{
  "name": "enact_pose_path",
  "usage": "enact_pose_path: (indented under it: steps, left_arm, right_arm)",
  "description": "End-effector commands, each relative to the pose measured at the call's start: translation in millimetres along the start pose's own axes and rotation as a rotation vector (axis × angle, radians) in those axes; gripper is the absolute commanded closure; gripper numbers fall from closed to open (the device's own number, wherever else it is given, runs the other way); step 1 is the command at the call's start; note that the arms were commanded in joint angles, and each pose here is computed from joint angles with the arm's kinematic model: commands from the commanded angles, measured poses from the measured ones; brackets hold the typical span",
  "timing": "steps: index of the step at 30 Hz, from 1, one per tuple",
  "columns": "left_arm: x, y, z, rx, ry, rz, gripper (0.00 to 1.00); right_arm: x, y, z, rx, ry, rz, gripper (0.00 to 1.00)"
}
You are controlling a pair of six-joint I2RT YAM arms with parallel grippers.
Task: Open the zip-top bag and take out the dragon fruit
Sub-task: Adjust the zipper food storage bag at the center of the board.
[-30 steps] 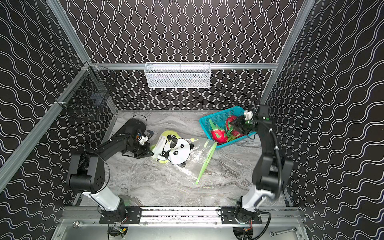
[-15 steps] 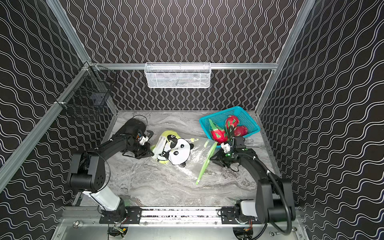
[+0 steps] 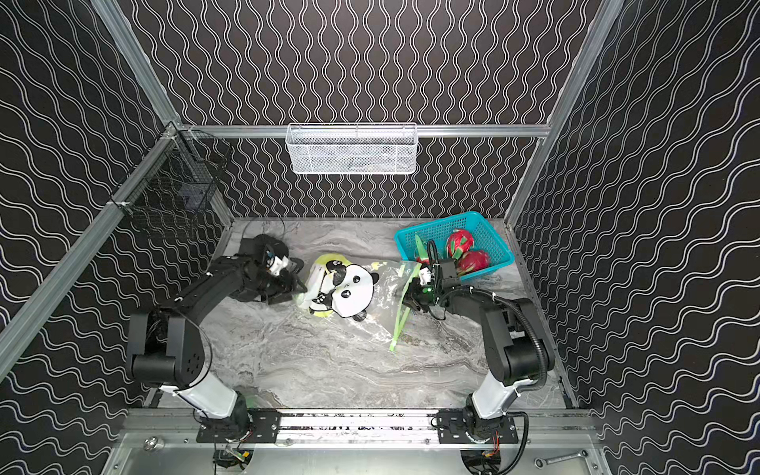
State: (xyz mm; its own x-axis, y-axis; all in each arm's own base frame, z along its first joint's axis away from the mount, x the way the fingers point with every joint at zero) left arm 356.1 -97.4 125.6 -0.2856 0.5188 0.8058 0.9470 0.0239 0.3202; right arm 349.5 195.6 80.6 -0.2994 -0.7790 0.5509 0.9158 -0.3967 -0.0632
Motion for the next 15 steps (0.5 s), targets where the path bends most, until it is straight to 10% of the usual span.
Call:
enact_pose_path:
  steps: [1, 15]
  left_arm:
    - [4.2, 24.6, 1.0, 0.008, -0.035, -0.06, 0.01]
    - [-69.3, 77.0, 48.6, 0.059, -0.166, -0.078, 0.22]
  right_arm:
    - [-6.4, -6.4, -45.0, -0.145, -0.158, 0.004, 0.67]
    - [-4.3, -11.6, -61.7, -0.164, -0.235, 0.015, 0.67]
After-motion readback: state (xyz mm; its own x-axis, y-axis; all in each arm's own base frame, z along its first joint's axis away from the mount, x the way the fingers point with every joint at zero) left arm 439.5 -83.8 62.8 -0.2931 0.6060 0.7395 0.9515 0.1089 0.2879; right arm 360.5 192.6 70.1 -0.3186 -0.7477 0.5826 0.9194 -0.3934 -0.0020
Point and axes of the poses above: each gripper's point midway between its finger pads, its own x axis back along the fingers, its own z axis along the line the jaws close on, y = z × x, the point moved 1 cm from there along x, back along the fingers, and after that the axes turned 12 degrees about -x, right-handed, at the moved point
